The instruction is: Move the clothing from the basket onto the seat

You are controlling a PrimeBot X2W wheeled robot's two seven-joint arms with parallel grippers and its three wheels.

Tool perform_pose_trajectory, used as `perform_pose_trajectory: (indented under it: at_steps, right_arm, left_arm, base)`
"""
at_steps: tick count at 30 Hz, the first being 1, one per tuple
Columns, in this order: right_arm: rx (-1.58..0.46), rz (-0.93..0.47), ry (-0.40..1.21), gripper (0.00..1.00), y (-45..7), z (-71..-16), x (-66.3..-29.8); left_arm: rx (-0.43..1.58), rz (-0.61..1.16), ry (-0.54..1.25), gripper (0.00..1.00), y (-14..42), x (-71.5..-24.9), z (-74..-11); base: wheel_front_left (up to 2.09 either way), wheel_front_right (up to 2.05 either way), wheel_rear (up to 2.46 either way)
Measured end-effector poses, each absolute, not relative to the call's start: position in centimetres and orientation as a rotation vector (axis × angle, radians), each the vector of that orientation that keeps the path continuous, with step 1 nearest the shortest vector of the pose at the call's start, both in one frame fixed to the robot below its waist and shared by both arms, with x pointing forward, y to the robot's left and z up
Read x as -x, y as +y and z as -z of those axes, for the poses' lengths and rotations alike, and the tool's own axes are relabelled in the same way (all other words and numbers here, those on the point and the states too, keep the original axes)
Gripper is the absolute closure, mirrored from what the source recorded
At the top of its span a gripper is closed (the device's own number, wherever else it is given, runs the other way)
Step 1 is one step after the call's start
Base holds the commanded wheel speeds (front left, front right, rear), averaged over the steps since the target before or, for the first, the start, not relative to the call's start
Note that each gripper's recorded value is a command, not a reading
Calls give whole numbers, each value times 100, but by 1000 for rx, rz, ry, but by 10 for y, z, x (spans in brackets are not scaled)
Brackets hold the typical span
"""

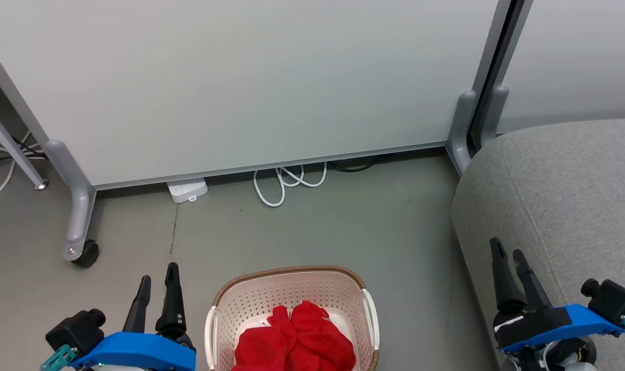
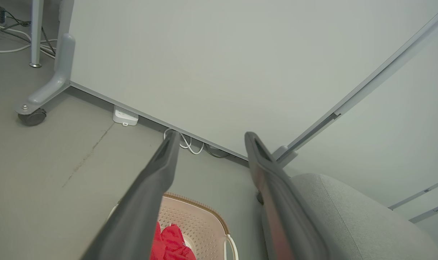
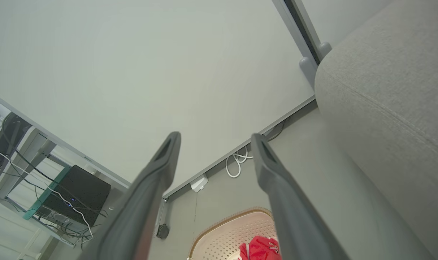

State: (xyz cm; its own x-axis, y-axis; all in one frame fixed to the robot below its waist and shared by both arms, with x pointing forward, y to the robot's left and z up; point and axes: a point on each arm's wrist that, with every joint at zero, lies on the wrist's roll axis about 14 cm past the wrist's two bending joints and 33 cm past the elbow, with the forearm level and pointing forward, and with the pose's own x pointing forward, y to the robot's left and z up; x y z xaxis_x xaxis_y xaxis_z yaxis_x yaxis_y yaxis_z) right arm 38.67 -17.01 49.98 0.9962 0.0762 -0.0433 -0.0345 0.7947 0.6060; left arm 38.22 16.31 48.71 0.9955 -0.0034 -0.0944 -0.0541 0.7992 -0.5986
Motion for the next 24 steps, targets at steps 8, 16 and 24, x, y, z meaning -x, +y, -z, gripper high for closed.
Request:
perform_pose_trajectory:
  at_steps: [8, 16, 24]
  right_arm:
    - [-539, -81, 67, 0, -165, -502, -387]
    - [-446, -98, 58, 0, -162, -505, -388]
    - [-360, -110, 52, 0, -159, -506, -389]
  left_arm:
    - [553, -6, 76, 0, 159, -383, -489]
    - [471, 3, 68, 0, 157, -384, -488]
    - [409, 4, 55, 0, 157, -383, -488]
  base:
    - [0, 0, 0]
    - [0, 0, 0]
    - [0, 0, 0]
